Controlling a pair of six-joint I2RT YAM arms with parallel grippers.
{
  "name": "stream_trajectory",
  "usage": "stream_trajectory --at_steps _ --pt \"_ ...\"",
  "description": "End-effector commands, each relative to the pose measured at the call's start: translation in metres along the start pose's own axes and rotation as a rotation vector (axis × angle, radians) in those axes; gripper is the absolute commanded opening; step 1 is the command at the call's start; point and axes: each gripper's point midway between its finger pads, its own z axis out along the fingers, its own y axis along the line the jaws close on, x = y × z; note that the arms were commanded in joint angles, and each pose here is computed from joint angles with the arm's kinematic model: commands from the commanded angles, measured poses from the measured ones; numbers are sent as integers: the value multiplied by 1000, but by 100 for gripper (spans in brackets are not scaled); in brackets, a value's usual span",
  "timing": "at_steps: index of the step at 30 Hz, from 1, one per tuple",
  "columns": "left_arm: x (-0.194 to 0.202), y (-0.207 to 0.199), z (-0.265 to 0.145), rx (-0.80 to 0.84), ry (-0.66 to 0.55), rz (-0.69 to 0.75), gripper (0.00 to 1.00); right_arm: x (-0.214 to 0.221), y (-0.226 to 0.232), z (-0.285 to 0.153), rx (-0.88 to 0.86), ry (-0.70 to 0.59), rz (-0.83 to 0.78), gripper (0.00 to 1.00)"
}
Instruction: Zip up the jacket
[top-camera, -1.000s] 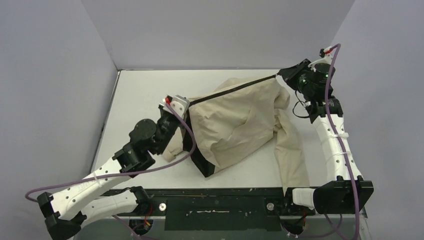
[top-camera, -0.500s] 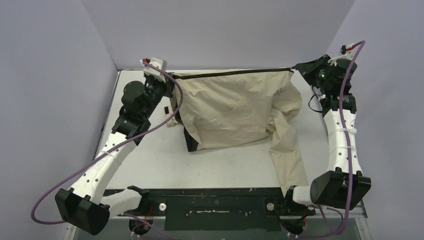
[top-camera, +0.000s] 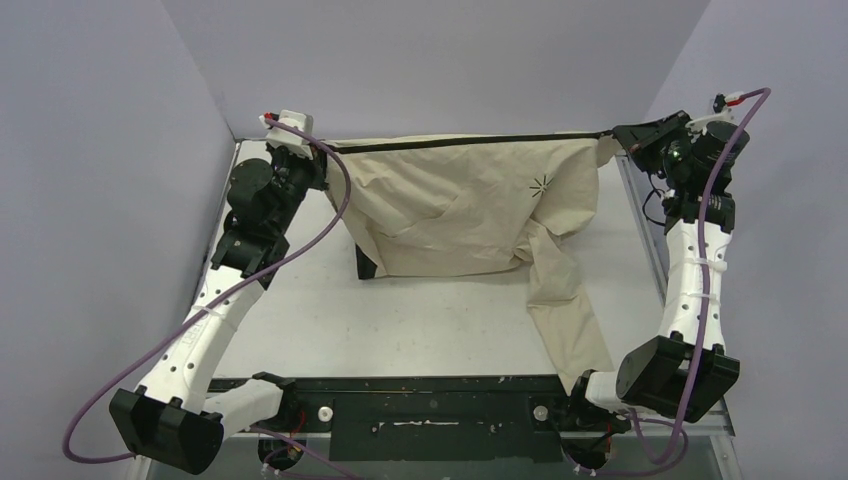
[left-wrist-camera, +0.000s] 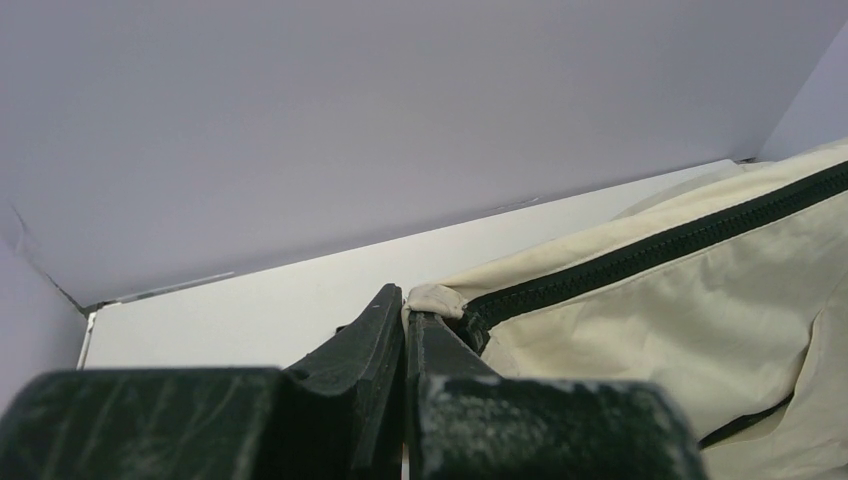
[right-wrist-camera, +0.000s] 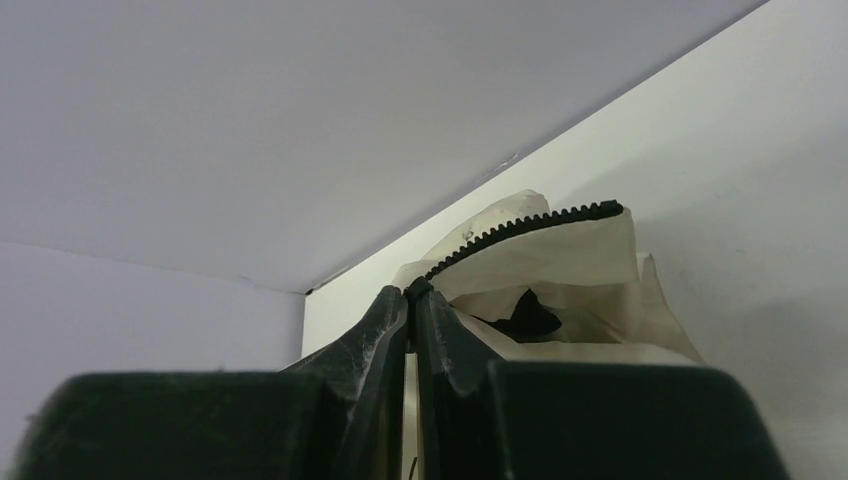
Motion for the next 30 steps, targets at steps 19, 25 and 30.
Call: stream_trajectory --at_steps 19,25,30 --pt "-3 121 -46 -544 90 242 0 -77 -28 -14 80 -275 -32 0" --pt "2 109 -38 -459 90 240 0 -86 -16 -17 31 -294 -28 0" --pt "11 112 -37 -474 119 247 0 -96 -22 -24 62 -321 -34 0"
